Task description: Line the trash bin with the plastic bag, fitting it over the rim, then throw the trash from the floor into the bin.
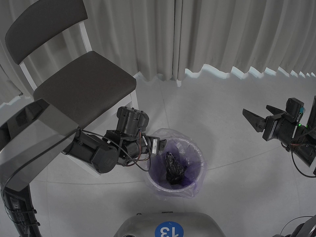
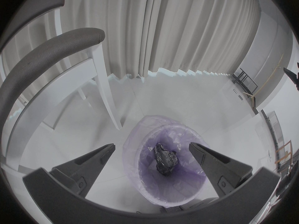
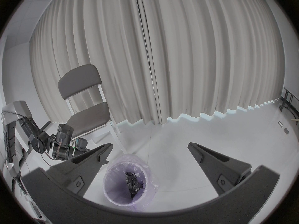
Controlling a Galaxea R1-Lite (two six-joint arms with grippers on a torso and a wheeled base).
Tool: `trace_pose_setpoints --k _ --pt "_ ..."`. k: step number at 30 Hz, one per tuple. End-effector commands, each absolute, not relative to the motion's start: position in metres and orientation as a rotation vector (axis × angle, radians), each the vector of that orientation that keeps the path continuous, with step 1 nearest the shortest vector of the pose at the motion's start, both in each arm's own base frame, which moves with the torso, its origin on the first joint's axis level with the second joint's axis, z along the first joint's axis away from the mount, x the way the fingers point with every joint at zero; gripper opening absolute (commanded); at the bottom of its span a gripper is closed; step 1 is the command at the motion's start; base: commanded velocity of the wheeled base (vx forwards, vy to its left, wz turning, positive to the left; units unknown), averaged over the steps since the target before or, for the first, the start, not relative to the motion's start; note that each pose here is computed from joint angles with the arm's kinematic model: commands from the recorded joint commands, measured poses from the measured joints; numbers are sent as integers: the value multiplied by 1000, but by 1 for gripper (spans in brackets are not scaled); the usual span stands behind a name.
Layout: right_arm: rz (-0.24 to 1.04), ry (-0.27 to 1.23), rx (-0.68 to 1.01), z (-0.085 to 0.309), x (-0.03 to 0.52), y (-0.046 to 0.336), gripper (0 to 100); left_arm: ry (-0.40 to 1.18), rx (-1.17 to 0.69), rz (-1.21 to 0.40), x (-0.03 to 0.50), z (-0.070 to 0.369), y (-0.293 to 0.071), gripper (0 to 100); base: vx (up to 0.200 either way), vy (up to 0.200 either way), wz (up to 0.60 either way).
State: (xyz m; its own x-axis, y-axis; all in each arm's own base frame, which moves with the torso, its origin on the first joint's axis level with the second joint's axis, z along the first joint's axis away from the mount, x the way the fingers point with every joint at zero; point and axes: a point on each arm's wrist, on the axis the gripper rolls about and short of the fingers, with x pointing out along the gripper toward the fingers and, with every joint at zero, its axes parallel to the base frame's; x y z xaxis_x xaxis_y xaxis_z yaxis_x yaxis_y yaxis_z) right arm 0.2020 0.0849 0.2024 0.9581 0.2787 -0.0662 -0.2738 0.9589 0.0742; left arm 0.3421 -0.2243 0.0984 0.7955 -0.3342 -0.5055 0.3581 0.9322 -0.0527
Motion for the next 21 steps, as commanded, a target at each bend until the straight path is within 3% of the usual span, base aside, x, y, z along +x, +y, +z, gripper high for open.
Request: trace_pose_setpoints --k 1,12,21 --pt "280 49 72 209 196 82 100 538 54 -368 340 97 -226 100 200 0 0" --pt "273 41 73 214 192 78 100 577 85 -350 348 70 -237 100 0 0 0" --pt "274 24 80 229 184 54 100 547 137 -258 387 45 -242 100 0 0 0"
